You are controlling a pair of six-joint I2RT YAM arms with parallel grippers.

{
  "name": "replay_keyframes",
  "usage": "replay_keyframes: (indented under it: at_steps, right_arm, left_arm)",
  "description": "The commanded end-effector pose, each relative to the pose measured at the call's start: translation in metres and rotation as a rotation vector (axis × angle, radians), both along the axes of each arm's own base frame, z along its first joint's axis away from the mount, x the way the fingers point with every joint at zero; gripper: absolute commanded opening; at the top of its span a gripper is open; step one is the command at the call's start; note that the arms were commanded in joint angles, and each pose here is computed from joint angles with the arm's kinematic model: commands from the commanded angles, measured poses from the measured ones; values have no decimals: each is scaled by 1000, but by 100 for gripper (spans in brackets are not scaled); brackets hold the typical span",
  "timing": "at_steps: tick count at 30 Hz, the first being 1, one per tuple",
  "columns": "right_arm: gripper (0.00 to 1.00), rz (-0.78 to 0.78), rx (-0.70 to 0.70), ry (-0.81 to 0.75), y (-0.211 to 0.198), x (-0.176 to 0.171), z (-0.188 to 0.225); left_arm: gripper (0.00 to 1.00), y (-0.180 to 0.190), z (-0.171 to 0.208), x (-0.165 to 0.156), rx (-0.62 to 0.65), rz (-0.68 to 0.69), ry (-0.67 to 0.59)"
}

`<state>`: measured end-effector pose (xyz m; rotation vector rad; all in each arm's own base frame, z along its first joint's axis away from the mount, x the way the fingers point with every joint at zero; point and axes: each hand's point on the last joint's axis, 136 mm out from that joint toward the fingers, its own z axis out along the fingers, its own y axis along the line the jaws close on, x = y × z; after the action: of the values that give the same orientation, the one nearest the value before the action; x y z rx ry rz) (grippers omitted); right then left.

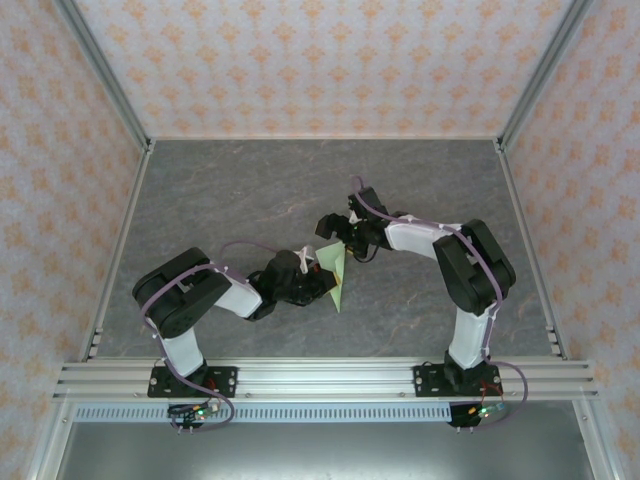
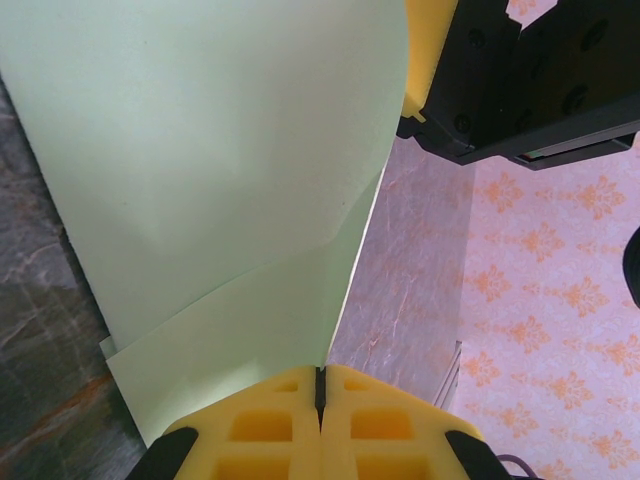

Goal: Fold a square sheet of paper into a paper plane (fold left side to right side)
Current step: Fold the wing for the fifth time at the center of the table.

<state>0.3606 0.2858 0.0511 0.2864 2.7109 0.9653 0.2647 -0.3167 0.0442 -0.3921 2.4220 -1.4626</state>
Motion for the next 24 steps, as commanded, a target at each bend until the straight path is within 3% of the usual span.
replay_keyframes:
  at_steps: [1, 24]
  right_arm:
    - [94, 17, 25, -41, 9, 9, 13]
    - [94, 26, 29, -23, 13, 9, 5]
  left_arm:
    - [0, 2, 11, 5, -1, 7, -50]
    - [0, 2, 11, 6, -3, 6, -52]
